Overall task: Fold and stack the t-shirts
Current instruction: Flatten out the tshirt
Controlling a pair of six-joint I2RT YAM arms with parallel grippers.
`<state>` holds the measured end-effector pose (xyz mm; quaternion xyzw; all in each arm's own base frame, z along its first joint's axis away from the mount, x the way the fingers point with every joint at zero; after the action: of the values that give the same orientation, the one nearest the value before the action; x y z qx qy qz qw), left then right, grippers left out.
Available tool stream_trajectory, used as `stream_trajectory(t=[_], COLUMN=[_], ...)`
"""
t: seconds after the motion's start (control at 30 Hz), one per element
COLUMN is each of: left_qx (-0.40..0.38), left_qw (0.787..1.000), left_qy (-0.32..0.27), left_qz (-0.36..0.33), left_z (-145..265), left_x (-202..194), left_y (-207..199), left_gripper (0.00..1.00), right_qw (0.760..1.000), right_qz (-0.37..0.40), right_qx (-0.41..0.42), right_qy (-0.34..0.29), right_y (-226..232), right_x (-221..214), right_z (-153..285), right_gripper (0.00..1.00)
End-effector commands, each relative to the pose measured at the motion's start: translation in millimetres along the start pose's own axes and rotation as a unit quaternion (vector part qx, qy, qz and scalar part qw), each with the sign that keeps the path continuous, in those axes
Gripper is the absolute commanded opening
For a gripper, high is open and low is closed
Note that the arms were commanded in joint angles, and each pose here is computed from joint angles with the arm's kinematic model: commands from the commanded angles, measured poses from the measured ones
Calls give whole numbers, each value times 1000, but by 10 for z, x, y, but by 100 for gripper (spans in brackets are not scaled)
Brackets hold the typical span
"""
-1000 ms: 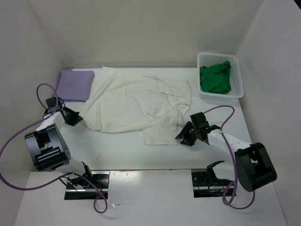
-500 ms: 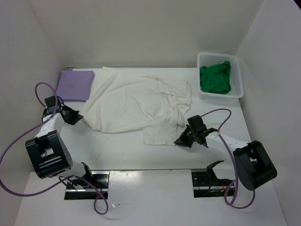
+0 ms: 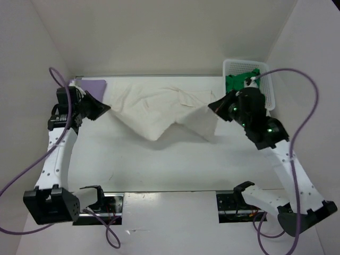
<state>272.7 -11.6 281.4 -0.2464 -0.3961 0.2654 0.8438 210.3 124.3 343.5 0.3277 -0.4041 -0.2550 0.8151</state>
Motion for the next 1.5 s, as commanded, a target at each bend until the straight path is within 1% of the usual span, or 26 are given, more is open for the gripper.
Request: stream_trajectory(t=[0.0,0.07,0.1,0.2,0.23,0.27,0.33,0.37,0.43,0.5,0.57,0.7,0.73,0.77,0.83,0.87,0.9,0.97,1.0,1.07,1.1,1.13,1.23,1.33,1.37,1.47], left_qx=[-105,-126,-143,-151,-171,-175,-172,-194,-200,-211,-198,-176,-152,-144,-114,-83,-78,-51,-39,-18,-14,-11,-28,-48,-73,-96], left_qw=[991,986,979,969,956,951,944,926,920,908,909,927,943,945,958,969,974,982,986,991,990,993,992,988,981,974], left_qy=[-55,-76,-116,-170,-208,-227,-256,-299,-316,-344,-352,-315,-284,-281,-254,-223,-202,-174,-158,-129,-133,-112,-121,-142,-174,-202], left_qz=[-58,-71,-90,-101,-113,-116,-116,-122,-118,-115,-108,-100,-90,-87,-75,-63,-61,-49,-43,-32,-31,-28,-26,-24,-34,-38], left_z=[658,959,1233,1677,1939,2065,2189,2507,2556,2642,2565,2030,1704,1578,1174,757,585,156,-6,-419,-491,-725,-837,-753,-535,-260], left_x=[219,280,413,540,645,700,846,911,1042,1171,1266,1441,1456,1479,1501,1492,1469,1503,1510,1563,1623,1629,1803,1983,2141,2337], left_y=[-609,-806,-994,-1214,-1385,-1457,-1578,-1733,-1841,-1953,-1963,-1902,-1788,-1747,-1593,-1412,-1347,-1164,-1062,-896,-898,-827,-929,-1061,-1212,-1323], left_gripper=[0,0,0,0,0,0,0,0,0,0,0,0,0,0,0,0,0,0,0,0,0,0,0,0,0,0], right_qw=[995,990,988,976,972,962,951,939,913,905,902,917,920,917,929,931,939,953,959,962,968,970,963,940,935,901], right_qz=[64,75,91,99,112,108,110,108,93,91,97,126,140,160,186,199,213,209,195,180,168,162,136,108,104,103], right_qx=[-20,2,1,60,67,105,151,188,242,256,250,191,173,159,111,93,69,98,79,94,77,85,115,183,197,261], right_qy=[-75,-120,-121,-186,-195,-228,-246,-269,-316,-327,-337,-326,-322,-328,-300,-292,-263,-199,-193,-181,-169,-158,-200,-268,-276,-331], right_y=[193,451,485,854,912,1108,1281,1413,1576,1696,1764,1929,1948,1977,1988,1959,1883,1761,1616,1572,1402,1375,1441,1643,1663,1858], right_x=[328,565,603,902,955,1094,1178,1250,1365,1416,1460,1517,1520,1545,1489,1503,1512,1590,1739,1850,1946,1966,2180,2476,2531,2701], right_z=[646,960,1078,1600,1720,1961,2160,2308,2544,2465,2342,1652,1447,1295,686,452,22,-381,-702,-901,-1183,-1268,-1322,-915,-830,-247], right_gripper=[0,0,0,0,0,0,0,0,0,0,0,0,0,0,0,0,0,0,0,0,0,0,0,0,0,0])
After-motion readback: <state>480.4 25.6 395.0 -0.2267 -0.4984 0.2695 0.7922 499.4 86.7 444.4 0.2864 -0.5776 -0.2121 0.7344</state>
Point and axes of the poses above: each gripper's point midway between its finger pads, its own z axis back along the fingers, its own y axis along the line the jaws close on, x = y × z, the point moved 9 cm from there along z, back along the fingers, and after that the axes turned 5 degrees about -z, right-handed, at the moved point
